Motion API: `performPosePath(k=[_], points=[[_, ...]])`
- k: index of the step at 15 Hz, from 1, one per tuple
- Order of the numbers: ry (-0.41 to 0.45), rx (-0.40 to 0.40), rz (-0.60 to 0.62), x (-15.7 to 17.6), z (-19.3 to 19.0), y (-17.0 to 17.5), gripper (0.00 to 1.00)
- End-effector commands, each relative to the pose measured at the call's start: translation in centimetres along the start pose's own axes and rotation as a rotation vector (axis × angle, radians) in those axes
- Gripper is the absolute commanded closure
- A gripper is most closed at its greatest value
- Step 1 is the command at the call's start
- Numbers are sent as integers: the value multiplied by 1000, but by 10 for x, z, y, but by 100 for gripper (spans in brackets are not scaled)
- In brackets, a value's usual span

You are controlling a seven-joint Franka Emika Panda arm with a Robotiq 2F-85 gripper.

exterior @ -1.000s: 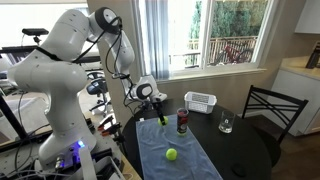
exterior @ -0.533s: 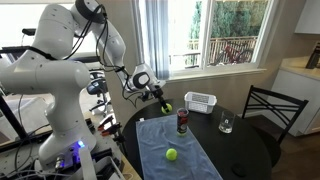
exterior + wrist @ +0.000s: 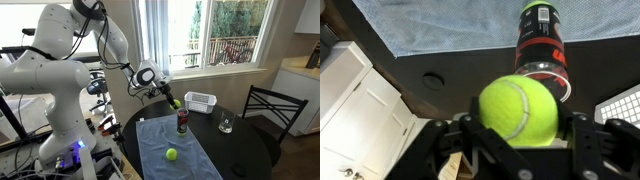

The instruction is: Put one tennis ball in the black container.

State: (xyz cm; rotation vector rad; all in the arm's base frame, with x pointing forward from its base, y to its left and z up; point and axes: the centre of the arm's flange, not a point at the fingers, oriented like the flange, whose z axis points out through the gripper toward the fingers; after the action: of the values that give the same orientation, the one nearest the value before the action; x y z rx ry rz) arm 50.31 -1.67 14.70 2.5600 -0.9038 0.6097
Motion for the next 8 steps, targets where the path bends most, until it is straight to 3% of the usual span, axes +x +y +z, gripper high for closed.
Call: performPosePath(k=[1, 8], points=[[-1, 9, 65, 22, 10, 5, 57], [-22, 49, 112, 55, 43, -13, 57]])
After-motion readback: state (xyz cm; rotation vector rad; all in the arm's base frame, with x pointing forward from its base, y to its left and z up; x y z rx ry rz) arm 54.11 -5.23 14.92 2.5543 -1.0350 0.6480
